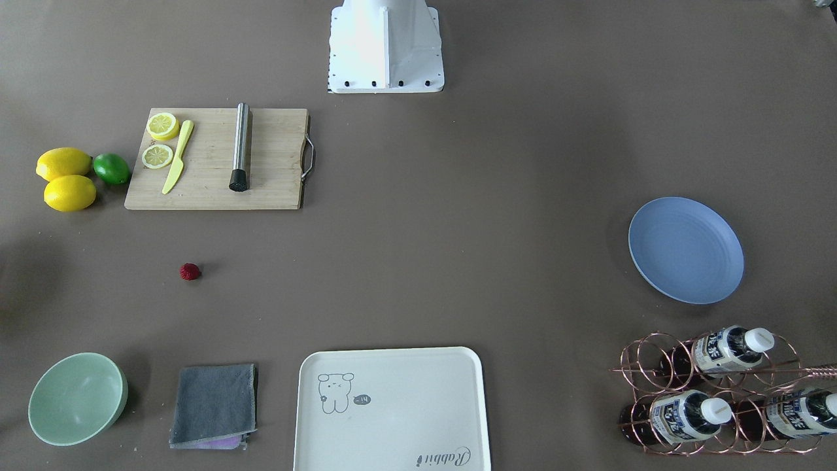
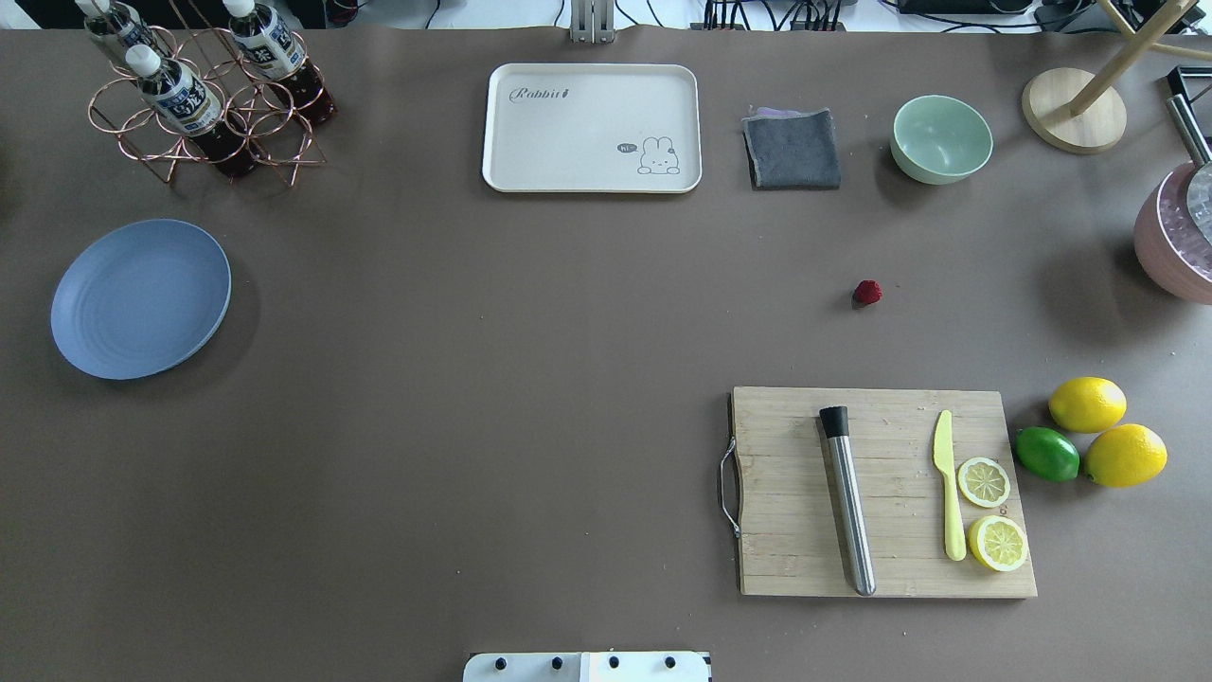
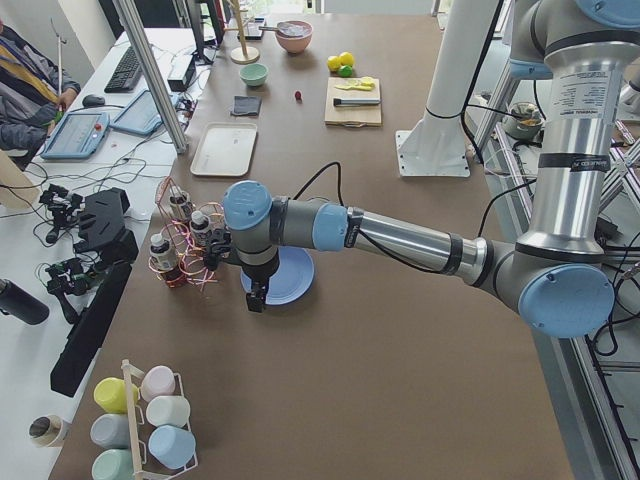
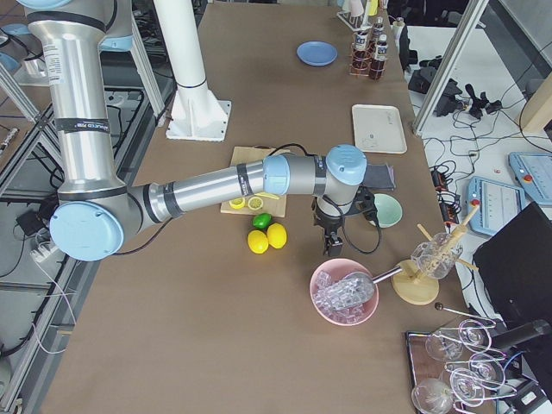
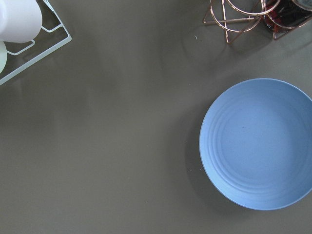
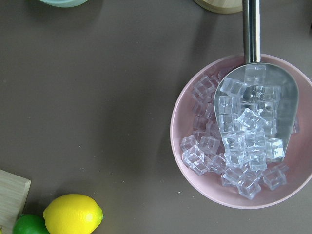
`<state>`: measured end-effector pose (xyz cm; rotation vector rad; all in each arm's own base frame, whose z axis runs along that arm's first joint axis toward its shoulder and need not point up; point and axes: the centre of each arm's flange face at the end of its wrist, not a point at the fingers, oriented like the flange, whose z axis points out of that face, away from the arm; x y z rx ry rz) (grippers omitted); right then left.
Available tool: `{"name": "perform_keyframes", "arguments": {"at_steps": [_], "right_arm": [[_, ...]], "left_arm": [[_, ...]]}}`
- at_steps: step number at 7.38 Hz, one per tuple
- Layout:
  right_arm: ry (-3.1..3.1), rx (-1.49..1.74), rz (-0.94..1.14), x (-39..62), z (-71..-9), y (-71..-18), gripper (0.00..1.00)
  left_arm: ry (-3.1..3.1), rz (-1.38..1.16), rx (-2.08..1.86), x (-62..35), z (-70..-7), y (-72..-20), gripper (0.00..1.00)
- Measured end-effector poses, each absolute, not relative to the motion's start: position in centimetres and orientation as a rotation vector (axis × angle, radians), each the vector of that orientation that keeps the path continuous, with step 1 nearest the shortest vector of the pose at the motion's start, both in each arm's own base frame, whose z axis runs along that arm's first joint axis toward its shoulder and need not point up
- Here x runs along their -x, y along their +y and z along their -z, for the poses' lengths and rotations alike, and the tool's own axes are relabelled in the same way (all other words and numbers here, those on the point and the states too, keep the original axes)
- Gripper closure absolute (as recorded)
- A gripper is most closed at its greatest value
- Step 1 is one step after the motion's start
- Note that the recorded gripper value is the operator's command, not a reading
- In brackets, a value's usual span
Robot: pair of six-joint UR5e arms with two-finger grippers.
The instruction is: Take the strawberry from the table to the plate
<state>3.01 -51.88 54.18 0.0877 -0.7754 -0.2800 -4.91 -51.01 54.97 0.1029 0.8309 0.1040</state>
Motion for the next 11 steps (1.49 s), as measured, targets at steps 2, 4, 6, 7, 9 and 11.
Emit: {"name": "perform_keyframes", "arguments": {"at_steps": [2,4,6,7,9,11], "right_arm": [[-0.775,-0.082,0.278,-3.0,-54.5,-51.9,0.0],[-0.776,-0.081,0.277,-3.0,-54.5,-51.8,0.0],[-0.777,-0.08,0.277,-3.0,-54.6,-51.8,0.0],[-0.776,-0.078,0.277,-3.0,-54.6,-51.8,0.0],[-0.776,-0.077,0.277,-2.9,-54.8,-51.9,0.0],[-0.775,-0.085,0.284,-2.8,-55.1,-51.8,0.0]], "left_arm": [[0.827,-0.107,-0.11,5.0,-54.7,-50.6,0.03],[0.824,-0.11,-0.112,5.0,-54.7,-50.4,0.03],[0.825,-0.112,-0.117,5.0,-54.7,-50.4,0.02],[0.825,-0.113,-0.117,4.9,-54.8,-50.5,0.03],[0.827,-0.126,-0.11,4.0,-55.8,-51.1,0.03],[0.817,-0.135,-0.102,0.7,-57.2,-52.7,0.03]]}}
